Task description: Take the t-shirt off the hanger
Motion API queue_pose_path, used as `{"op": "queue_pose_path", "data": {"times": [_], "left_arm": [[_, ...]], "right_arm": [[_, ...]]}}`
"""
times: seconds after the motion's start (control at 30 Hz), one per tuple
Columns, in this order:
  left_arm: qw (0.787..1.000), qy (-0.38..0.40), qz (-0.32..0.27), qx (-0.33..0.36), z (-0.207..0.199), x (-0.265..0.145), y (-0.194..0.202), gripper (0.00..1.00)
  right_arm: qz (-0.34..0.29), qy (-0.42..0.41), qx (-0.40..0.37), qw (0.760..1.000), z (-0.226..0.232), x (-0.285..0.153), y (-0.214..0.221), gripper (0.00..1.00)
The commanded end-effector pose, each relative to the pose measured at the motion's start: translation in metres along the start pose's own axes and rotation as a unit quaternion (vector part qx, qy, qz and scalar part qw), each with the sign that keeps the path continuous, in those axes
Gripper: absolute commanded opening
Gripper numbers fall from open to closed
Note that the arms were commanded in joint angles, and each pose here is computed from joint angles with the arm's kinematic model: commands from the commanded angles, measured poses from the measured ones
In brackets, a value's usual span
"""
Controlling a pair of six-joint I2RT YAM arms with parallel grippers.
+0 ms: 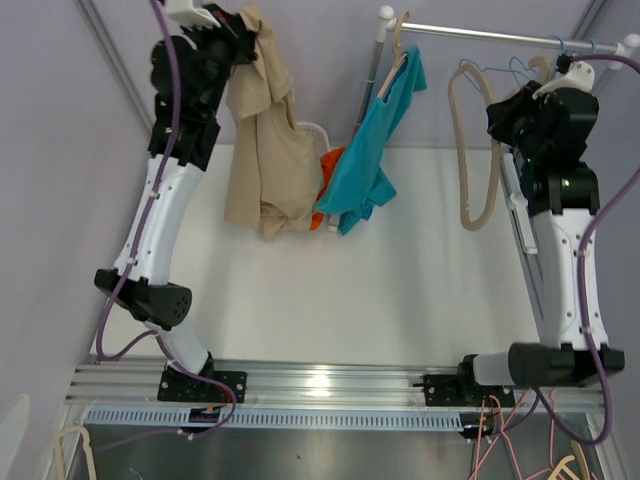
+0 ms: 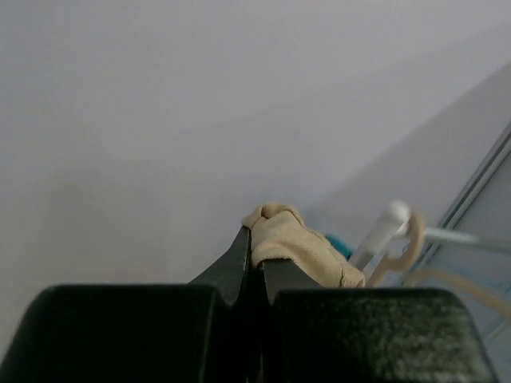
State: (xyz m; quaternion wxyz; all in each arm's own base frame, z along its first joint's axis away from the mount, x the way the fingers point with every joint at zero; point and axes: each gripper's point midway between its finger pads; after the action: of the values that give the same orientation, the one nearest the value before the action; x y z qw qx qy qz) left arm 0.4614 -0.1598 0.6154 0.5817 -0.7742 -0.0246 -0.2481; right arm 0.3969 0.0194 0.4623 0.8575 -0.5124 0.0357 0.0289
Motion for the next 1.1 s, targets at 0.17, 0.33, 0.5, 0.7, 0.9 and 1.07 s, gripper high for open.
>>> {"op": "queue_pose_path", "data": {"times": [0.17, 0.33, 0.5, 0.7, 0.9, 1.07], "left_arm": [[0.918, -0.036, 0.352, -0.182, 0.011, -0.029, 0.374, 0.00], [0.832, -0.064, 0.494, -0.245, 0.001, -0.081, 0.500, 0.01], [0.764, -0.043, 0.565, -0.308, -0.004, -0.122, 0.552, 0.01], [0.801, -0.046, 0.540, -0.253, 0.001, -0.114, 0.512, 0.01], [0.844, -0.044, 0.497, -0.198, -0.011, -0.101, 0.437, 0.19], [0.889, -0.048, 0.436, -0.133, -0.022, -0.091, 0.366, 0.59]], "right_arm": [[-0.016, -0.038, -0.072, 0.997, -0.002, 0.091, -0.030, 0.00], [-0.038, -0.061, -0.074, 0.995, -0.008, 0.117, -0.069, 0.00], [-0.028, -0.095, -0.055, 0.994, -0.029, 0.146, -0.073, 0.00], [-0.040, -0.097, -0.049, 0.993, -0.035, 0.153, -0.073, 0.00], [-0.019, -0.102, -0.036, 0.994, -0.038, 0.161, -0.061, 0.00], [0.004, -0.109, -0.014, 0.994, -0.048, 0.171, -0.049, 0.00]]}}
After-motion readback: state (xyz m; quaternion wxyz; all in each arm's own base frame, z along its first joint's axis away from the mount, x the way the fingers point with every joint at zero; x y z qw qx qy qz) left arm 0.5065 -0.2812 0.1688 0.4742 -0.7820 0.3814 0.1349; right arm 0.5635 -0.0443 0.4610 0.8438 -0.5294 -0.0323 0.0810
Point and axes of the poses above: each gripper's point midway between its finger pads, its own x axis out along the fingers, its own z axis along the line the jaws close on, y = z × x, and after that the axes turned 5 degrees about x, right-handed
